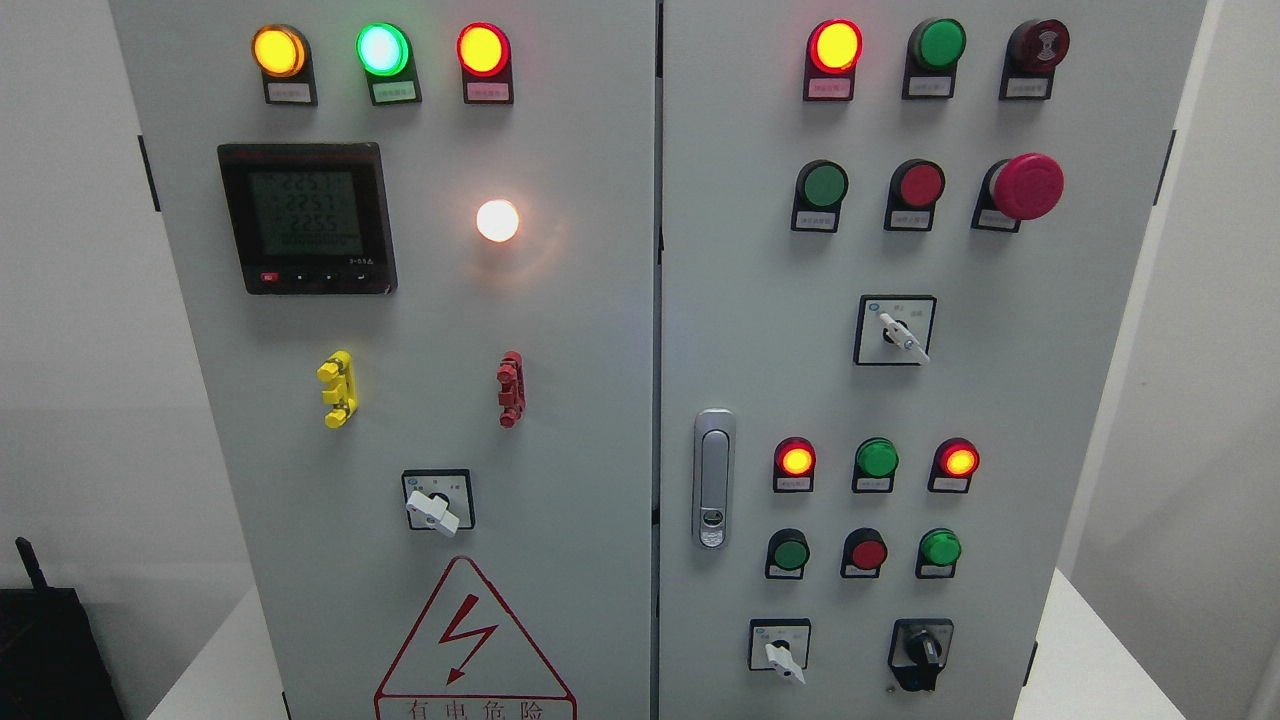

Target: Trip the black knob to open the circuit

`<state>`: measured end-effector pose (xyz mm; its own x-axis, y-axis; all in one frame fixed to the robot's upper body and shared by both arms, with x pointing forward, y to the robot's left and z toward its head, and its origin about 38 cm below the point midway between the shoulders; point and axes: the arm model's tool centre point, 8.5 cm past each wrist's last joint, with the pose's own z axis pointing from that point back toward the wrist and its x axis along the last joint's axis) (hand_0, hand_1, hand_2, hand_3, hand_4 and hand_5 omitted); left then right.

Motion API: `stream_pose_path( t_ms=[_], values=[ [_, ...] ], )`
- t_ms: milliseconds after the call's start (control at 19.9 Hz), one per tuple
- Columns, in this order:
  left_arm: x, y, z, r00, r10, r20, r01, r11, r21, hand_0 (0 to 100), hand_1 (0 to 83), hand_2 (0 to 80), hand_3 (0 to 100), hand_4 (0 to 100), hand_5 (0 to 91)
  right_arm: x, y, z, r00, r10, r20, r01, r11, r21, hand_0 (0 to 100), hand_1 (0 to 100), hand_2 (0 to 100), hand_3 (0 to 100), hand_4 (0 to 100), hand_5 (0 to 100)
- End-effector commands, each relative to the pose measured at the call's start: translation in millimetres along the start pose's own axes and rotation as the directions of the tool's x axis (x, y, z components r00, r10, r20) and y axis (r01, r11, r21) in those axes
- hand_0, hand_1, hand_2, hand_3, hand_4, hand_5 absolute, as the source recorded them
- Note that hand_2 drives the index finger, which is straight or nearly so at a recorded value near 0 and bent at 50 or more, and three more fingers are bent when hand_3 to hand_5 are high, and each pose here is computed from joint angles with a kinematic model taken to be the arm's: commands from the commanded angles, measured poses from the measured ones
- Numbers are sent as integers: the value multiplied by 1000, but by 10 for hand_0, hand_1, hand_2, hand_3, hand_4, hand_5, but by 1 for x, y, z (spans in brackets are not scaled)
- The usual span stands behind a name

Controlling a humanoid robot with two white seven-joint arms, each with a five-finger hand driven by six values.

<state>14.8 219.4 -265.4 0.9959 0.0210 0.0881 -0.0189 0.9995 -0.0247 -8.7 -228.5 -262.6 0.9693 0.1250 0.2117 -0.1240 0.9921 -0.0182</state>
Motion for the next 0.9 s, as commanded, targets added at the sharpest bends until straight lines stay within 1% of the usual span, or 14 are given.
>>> stream_pose_path(
  t_ms=[0, 351, 552, 803, 853],
  values=[
    [0, 0, 0, 1000, 3, -2, -3, 1000, 0, 120, 389, 0, 0, 0, 0, 1, 1, 0, 1000, -5, 2, 5, 1000, 5, 27, 272, 0, 0, 0, 0],
    [0, 0, 0, 1000, 3, -2, -3, 1000, 0, 120, 389, 0, 0, 0, 0, 7, 1, -1, 1000, -17, 25, 17, 1000, 1, 26, 271, 0, 0, 0, 0],
    [0, 0, 0, 1000, 3, 0, -3, 1000, 0, 120, 389, 0, 0, 0, 0, 23, 0, -1, 993, -20, 113, 21, 1000, -5, 22, 279, 0, 0, 0, 0],
    [0, 0, 0, 1000, 3, -2, -3, 1000, 0, 120, 389, 0, 0, 0, 0, 52, -5, 8, 962, -8, 273, 14, 1000, -21, 33, 313, 0, 0, 0, 0],
    [0, 0, 0, 1000, 3, -2, -3, 1000, 0, 120, 389, 0, 0, 0, 0, 58, -6, 10, 953, -5, 302, 12, 1000, -23, 42, 327, 0, 29, 0, 0]
  ],
)
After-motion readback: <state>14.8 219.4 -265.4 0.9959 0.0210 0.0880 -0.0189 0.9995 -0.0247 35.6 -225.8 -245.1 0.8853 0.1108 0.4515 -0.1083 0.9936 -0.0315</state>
